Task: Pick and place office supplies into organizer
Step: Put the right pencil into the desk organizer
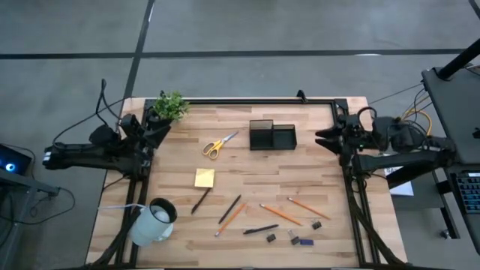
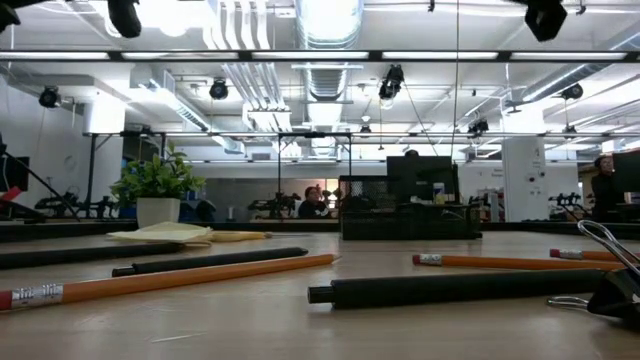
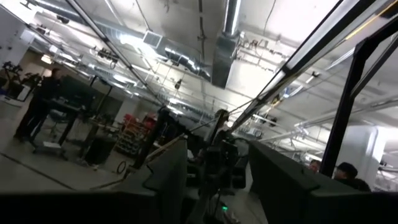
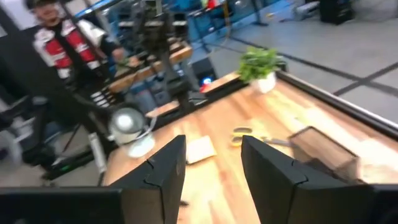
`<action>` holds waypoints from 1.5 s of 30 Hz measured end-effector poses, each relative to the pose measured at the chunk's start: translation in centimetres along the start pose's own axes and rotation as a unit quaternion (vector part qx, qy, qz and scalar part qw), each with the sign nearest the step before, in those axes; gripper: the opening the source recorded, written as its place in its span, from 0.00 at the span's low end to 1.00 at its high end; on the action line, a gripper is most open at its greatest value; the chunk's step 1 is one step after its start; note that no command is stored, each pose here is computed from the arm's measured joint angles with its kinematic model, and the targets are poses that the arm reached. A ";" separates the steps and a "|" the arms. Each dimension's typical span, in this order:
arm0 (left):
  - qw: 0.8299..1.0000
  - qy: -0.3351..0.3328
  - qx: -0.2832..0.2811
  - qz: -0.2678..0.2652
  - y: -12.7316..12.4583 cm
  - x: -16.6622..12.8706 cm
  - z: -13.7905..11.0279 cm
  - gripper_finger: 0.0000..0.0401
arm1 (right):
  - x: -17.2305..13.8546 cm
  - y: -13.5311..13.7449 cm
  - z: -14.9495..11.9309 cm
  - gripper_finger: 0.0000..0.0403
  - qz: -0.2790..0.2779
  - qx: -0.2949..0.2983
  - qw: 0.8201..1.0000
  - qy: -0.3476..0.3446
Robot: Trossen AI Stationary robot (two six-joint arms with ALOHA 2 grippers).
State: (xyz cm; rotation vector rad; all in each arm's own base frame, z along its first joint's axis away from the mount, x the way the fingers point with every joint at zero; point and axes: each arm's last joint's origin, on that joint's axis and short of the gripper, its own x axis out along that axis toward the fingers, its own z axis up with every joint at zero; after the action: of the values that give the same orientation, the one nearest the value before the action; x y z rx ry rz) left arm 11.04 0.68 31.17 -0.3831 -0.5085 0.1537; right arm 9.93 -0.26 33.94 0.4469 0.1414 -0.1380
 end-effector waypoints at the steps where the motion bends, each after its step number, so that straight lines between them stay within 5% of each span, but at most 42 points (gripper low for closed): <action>1: 1.000 -0.004 -0.001 -0.002 -0.1 0.0 0.2 0.39 | 0.1 0.2 0.3 0.36 0.007 0.000 1.000 0.003; 7: 1.000 0.002 0.001 0.000 0.0 0.0 0.0 0.39 | 1.6 1.1 0.8 0.36 0.058 0.000 0.997 0.056; 18: 1.000 0.000 0.002 0.020 0.1 0.2 -0.2 0.39 | 3.8 1.9 0.6 0.36 0.124 0.091 0.976 0.153; 34: 1.000 0.003 0.002 0.021 0.1 0.2 -0.3 0.39 | 5.1 3.4 1.6 0.35 0.019 0.117 0.945 0.306; 45: 1.000 0.008 0.003 0.022 0.2 0.4 -0.5 0.39 | 8.5 5.6 -0.7 0.35 -0.007 0.098 0.907 0.409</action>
State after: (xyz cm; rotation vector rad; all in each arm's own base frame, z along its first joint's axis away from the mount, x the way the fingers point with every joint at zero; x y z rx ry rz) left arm 11.58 0.79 30.89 -0.3898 -0.4842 0.1954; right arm 19.10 4.21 34.23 0.6867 0.9650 0.0321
